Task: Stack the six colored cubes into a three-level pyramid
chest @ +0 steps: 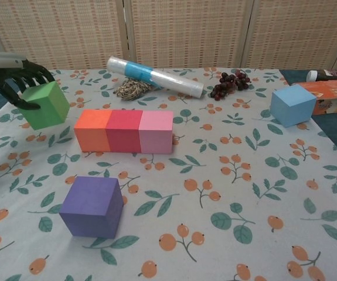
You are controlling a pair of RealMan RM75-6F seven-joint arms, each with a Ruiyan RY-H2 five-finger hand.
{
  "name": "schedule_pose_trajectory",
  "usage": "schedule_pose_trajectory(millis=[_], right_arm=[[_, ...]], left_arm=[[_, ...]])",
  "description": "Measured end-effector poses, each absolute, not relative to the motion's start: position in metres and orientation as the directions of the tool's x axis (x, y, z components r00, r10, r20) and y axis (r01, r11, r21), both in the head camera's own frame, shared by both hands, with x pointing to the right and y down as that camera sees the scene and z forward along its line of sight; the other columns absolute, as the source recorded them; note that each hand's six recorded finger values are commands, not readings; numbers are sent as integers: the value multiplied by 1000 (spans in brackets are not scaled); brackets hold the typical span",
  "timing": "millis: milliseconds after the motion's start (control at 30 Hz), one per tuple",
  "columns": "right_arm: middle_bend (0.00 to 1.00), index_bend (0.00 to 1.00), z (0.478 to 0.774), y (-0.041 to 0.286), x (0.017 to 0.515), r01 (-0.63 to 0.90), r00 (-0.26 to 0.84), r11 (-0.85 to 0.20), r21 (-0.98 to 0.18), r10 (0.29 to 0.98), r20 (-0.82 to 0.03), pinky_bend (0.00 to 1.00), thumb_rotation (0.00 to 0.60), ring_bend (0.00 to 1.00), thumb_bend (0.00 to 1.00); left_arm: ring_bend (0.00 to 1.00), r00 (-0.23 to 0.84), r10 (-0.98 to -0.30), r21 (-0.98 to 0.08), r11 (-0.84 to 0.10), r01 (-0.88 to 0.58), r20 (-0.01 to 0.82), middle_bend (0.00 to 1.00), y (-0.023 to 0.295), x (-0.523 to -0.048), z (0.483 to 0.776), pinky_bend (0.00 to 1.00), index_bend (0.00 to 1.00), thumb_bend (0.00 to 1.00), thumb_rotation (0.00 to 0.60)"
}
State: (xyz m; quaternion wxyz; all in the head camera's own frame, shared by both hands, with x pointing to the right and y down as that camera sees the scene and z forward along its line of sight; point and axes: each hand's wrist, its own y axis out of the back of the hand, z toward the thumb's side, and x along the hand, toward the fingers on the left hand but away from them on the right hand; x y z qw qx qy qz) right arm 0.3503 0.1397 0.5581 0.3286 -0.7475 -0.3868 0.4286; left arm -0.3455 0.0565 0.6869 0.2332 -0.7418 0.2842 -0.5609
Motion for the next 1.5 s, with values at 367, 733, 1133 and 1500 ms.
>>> schedule_pose_trajectory(millis=[367,733,1133,1500], right_arm=[[0,0,549,145,360,314,320,-470,-824,870,-374,0,600,0,46],[0,0,552,150,366,328,313,-482,-812,867,-388,0,600,0,46],[0,0,556,151,371,336,310,-494,-802,862,-401,0,600,0,46],[0,0,558,152,376,343,298,-496,-798,863,-408,0,600,0,46]], left_arm=[[356,326,-700,-710,-696,-112,635,348,39,-276,649,299,227,338,600],[355,318,-692,-732,-681,10,648,346,46,-222,645,304,208,347,600],[355,266,-669,-706,-705,68,694,340,60,-193,647,303,184,345,600],[346,259,-655,-691,-719,73,710,334,63,-181,652,299,172,343,600]])
